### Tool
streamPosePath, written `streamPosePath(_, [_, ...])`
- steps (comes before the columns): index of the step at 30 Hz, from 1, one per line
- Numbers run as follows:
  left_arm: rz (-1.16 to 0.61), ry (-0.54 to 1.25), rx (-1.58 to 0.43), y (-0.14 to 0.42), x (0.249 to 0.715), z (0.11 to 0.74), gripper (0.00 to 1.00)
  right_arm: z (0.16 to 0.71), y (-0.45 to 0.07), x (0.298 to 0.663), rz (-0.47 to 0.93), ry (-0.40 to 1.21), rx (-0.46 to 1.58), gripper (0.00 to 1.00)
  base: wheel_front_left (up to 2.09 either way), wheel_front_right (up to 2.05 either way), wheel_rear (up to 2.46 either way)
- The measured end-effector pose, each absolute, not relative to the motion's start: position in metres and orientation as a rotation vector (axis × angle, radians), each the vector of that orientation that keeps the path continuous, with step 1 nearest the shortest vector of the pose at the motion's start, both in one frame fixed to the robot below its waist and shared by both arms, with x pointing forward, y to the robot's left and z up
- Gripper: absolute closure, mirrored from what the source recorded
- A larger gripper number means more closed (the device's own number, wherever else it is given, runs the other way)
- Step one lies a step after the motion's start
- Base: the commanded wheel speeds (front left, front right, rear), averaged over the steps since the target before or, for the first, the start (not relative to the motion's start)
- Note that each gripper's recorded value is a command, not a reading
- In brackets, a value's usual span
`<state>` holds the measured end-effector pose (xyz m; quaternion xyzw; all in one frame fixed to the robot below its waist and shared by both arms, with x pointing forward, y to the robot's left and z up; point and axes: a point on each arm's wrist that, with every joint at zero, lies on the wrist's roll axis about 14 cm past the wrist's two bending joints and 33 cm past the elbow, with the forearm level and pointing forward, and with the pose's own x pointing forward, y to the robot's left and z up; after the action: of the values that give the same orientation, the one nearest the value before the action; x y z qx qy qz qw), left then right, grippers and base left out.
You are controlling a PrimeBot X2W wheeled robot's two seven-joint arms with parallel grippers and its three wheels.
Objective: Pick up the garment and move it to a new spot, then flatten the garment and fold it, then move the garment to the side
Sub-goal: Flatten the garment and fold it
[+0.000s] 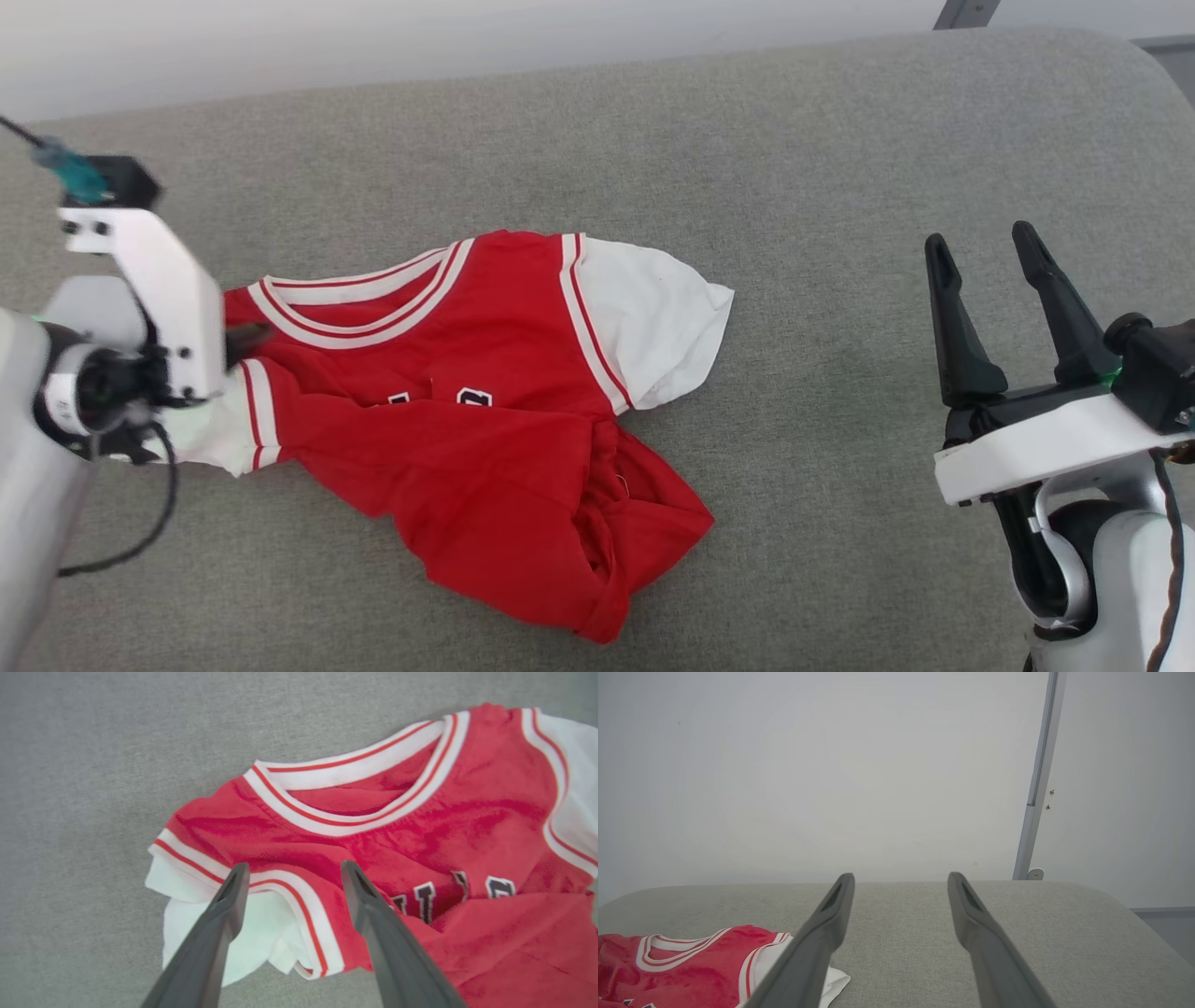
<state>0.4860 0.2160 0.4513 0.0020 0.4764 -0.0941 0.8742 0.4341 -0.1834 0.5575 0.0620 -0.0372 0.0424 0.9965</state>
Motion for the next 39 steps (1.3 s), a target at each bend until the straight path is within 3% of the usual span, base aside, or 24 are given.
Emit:
streamPosePath(5, [-0.260,1.048,0.031,0.190,0.463,0.456,0.00,0.559,-0.181,0.431,0.092,-0.073,0.124,0.00,0.00,0.00,0.00])
streamPosePath(18, [-0.199,1.105,0.102,0.208,0.442,0.414,0.00,0.556,-0.182,0.428,0.088,-0.062,0.130,0.00,0.00,0.00,0.00])
streamPosePath(19, [-0.193,1.110,0.096,0.210,0.442,0.411,0.60,0.556,-0.182,0.428,0.088,-0.060,0.130,0.00,0.00,0.00,0.00])
streamPosePath(20, [-0.197,1.104,0.090,0.210,0.442,0.408,1.00,0.555,-0.182,0.428,0.088,-0.060,0.130,0.00,0.00,0.00,0.00])
streamPosePath(31, [-0.218,1.029,0.030,0.221,0.444,0.420,1.00,0.559,-0.180,0.431,0.096,-0.073,0.132,0.00,0.00,0.00,0.00])
streamPosePath(39, [-0.169,1.068,0.002,0.238,0.404,0.413,1.00,0.561,-0.175,0.435,0.111,-0.080,0.133,0.00,0.00,0.00,0.00])
